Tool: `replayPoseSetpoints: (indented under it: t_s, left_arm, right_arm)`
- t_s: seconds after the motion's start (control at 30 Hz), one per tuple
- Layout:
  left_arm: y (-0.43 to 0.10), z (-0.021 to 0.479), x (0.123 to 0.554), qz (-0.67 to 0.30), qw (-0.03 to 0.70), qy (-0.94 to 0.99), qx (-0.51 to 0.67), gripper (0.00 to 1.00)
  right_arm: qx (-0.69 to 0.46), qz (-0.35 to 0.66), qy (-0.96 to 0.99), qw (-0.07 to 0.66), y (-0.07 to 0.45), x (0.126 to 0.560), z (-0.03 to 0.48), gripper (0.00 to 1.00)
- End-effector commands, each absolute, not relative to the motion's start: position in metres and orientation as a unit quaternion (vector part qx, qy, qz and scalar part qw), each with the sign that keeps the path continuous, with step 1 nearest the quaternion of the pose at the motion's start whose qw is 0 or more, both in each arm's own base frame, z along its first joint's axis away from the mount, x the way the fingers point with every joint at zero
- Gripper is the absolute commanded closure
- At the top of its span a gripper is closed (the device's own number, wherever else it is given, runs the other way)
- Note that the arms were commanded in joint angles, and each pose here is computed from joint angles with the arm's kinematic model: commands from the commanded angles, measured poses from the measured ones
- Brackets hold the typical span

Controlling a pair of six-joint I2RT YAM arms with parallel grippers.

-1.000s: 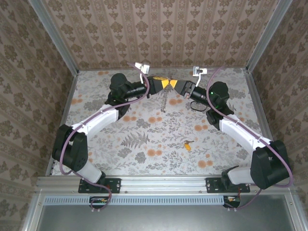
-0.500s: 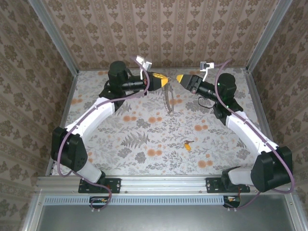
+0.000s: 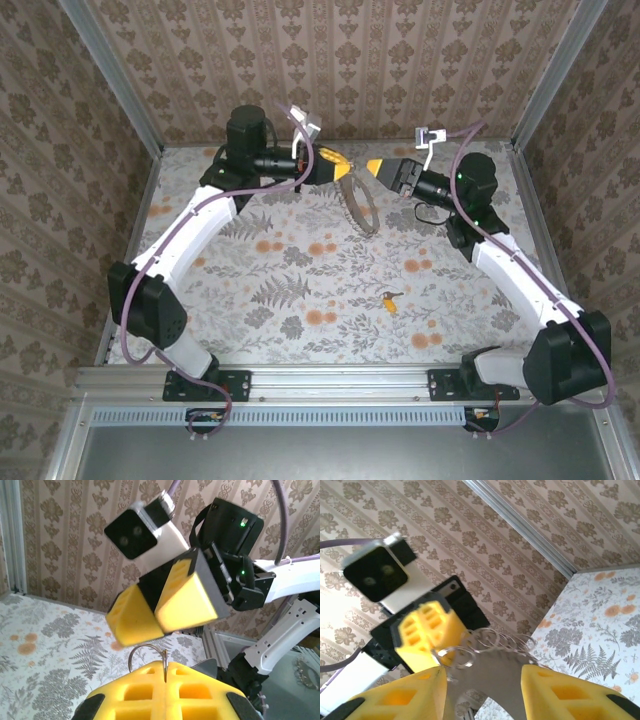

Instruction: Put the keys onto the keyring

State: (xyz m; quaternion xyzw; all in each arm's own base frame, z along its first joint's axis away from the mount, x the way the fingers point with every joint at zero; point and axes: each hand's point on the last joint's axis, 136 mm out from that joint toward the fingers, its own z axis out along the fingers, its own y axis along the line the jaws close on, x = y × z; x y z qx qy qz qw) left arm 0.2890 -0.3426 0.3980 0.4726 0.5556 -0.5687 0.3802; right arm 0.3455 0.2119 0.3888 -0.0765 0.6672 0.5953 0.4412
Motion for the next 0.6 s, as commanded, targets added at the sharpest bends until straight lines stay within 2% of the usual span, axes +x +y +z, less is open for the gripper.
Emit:
replayPoseSetpoints:
  t_s: [0.0,0.17,0.57]
  left_arm:
    - [-0.337,0.411,0.281,-0.571,0.385,0.529,0.495,1.00]
    - [-0.337,0.408,0.278,-0.574,0.380,0.530,0.495,1.00]
    - [-0.339,0.406,0.276,-0.579,0.375,0.529,0.494,1.00]
  right_arm:
    - [-0.110,0.609,0.635,0.463,0.214,0.326,0.417,0.59]
    - [-0.131,0.617,0.628,0.455,0.223,0.314,0.422,0.66]
    - [-0.140,0.620,0.635,0.440,0.235,0.313,0.413,0.71]
